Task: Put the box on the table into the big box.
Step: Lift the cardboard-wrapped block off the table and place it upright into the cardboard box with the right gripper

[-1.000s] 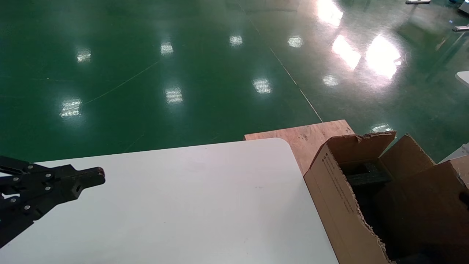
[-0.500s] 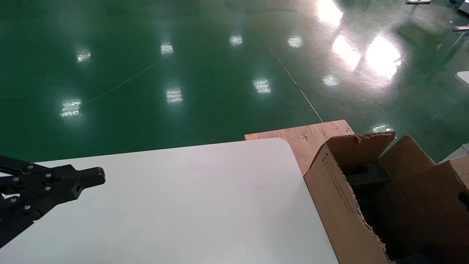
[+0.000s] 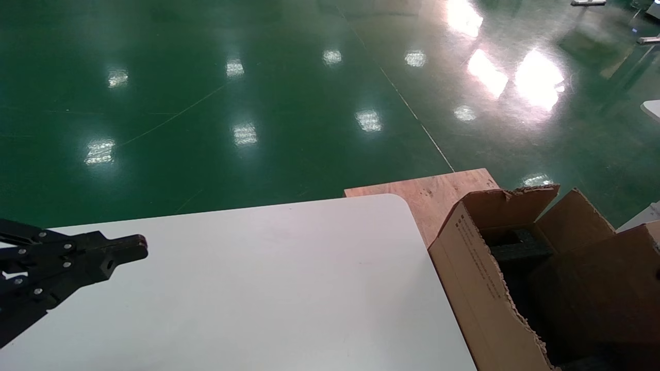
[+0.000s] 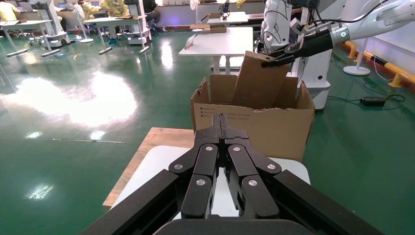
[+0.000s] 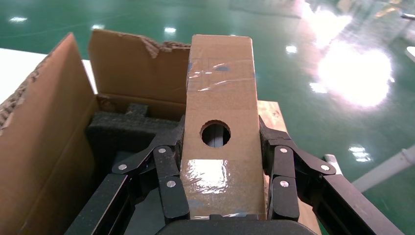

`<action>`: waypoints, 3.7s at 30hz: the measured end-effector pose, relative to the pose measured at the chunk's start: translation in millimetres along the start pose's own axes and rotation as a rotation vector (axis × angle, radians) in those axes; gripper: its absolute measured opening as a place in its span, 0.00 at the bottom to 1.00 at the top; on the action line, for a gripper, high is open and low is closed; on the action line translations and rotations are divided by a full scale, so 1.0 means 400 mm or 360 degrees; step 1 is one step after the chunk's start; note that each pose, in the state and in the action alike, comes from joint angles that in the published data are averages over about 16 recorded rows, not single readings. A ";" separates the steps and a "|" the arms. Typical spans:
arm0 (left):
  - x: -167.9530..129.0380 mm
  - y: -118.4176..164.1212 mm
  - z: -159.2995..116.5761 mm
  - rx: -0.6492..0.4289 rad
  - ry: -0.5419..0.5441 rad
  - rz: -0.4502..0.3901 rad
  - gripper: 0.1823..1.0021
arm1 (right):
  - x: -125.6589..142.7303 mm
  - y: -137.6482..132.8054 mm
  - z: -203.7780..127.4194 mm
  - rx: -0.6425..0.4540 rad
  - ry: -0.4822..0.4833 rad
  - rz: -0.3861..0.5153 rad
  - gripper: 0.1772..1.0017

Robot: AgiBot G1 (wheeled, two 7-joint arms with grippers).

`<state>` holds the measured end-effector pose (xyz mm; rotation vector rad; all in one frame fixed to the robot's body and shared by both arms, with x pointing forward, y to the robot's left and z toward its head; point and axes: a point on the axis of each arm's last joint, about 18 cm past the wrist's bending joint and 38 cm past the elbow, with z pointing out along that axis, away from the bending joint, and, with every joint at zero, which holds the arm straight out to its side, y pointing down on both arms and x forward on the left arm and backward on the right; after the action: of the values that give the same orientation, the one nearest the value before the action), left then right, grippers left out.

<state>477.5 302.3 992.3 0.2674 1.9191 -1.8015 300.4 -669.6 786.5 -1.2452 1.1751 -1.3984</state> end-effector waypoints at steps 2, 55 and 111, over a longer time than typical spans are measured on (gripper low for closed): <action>0.000 0.000 0.000 0.0000 0.0000 0.0000 0.01 | 0.005 0.000 0.002 0.0004 0.0014 0.0009 0.36; 0.000 0.000 0.000 0.0000 0.0000 0.0000 0.01 | -0.014 0.126 0.072 -0.0110 0.0036 0.0170 0.36; 0.000 0.000 0.000 0.0000 -0.0001 0.0000 0.33 | -0.036 0.165 0.099 -0.0219 0.0019 0.0137 0.41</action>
<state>477.6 302.4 992.3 0.2666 1.9187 -1.8016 343.2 -668.4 720.7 -1.2672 1.3362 -1.2810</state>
